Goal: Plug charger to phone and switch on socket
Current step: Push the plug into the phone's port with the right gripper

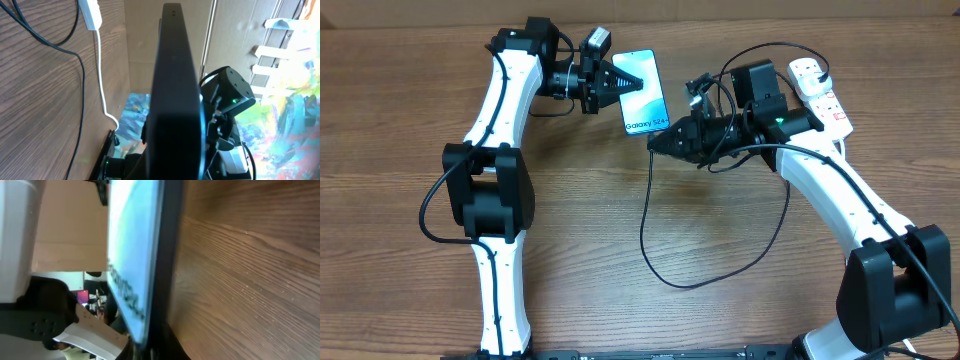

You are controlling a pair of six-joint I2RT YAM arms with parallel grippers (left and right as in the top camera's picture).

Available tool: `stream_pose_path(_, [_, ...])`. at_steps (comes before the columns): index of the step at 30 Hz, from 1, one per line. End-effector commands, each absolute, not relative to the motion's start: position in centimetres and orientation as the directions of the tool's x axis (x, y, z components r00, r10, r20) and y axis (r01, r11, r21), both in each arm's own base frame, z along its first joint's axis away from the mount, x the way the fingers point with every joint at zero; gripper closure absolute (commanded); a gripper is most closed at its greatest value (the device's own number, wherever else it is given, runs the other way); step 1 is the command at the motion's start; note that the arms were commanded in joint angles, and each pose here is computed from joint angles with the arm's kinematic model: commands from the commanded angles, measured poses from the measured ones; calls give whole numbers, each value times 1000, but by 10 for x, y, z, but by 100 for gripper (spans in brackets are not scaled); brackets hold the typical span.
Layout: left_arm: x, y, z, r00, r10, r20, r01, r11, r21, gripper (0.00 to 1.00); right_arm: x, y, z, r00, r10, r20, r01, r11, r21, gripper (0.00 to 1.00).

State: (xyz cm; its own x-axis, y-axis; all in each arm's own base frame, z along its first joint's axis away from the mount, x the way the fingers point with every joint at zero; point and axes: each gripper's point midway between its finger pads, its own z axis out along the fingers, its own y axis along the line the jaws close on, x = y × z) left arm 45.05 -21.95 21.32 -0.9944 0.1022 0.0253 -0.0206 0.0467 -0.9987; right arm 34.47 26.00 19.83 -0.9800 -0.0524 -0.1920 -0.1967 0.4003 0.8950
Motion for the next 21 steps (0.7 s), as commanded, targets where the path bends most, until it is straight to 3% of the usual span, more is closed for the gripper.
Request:
stream_pose_path(1, [446,-222,242,-993,110,-34,33,-15,-999,96,343,264,214,-974,-80,-210,-225,328,918,96])
stream_pose_path(6, [453,-212,242,-995,87,-38,37,-15,-999,96,334,265,211,-982,-99,-161,-185,328,927,96])
stream_pose_path(21, [452,-213,242,-995,90,-37,36,-15,-999,96,338,267,213,-974,-101,-204,-226,318,921,96])
